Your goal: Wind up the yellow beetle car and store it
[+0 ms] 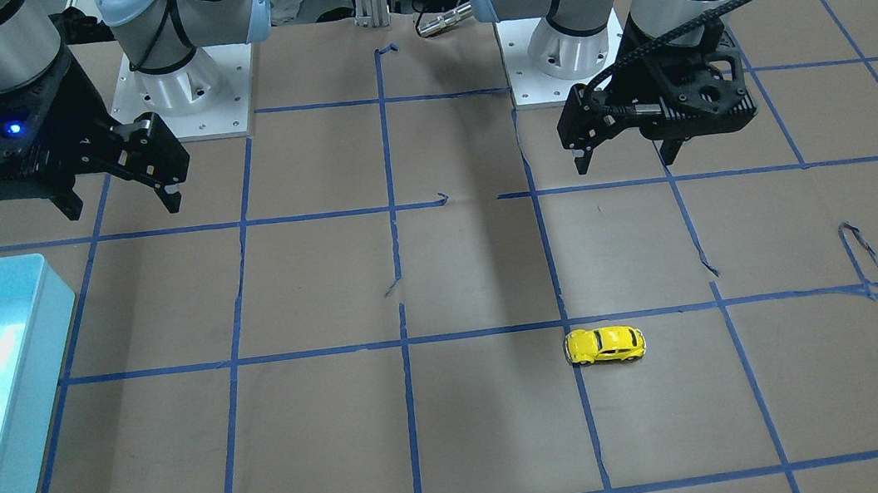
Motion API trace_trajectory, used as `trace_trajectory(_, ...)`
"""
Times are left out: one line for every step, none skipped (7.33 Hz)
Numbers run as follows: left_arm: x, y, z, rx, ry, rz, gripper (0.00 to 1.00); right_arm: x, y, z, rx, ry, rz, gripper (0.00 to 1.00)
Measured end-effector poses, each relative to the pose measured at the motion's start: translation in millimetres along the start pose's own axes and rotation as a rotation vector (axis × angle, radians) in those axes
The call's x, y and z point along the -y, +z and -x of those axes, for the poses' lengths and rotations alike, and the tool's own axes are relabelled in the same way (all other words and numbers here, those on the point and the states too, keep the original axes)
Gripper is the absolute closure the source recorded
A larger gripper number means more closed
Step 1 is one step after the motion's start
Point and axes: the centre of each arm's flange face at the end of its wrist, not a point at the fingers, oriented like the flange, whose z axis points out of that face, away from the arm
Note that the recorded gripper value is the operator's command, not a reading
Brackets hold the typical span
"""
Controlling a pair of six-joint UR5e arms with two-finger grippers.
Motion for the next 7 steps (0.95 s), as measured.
trace_trajectory(-0.1, -0.1, 0.2, -0.003, -0.001, 0.0, 0.0, 0.1, 0.1, -0.1, -0.001, 0.0, 0.0, 0.0)
trace_trajectory(0.0, -0.3, 0.4, -0.005, -0.002, -0.001, 0.0, 0.2, 0.2, -0.3, -0.001, 0.0, 0.0, 0.0)
trace_trajectory(0.1, -0.3, 0.8, -0.006, -0.003, -0.002, 0.0, 0.2, 0.2, -0.4, -0.001, -0.001, 0.0, 0.0)
trace_trajectory(0.3, -0.5, 1.4, -0.006, -0.004, -0.002, 0.0, 0.3, 0.2, -0.4, -0.001, -0.001, 0.0, 0.0)
trace_trajectory(0.5, -0.8, 1.7, -0.007, -0.005, -0.003, 0.0, 0.2, 0.3, -0.3, -0.001, -0.001, 0.0, 0.0)
trace_trajectory(0.6, -1.2, 1.8, -0.008, -0.005, -0.004, 0.0, 0.2, 0.3, 0.0, -0.001, -0.001, 0.0, 0.0)
trace_trajectory(0.5, -1.4, 1.8, -0.009, -0.005, -0.004, 0.0, 0.1, 0.3, 0.1, -0.001, -0.002, 0.0, 0.0)
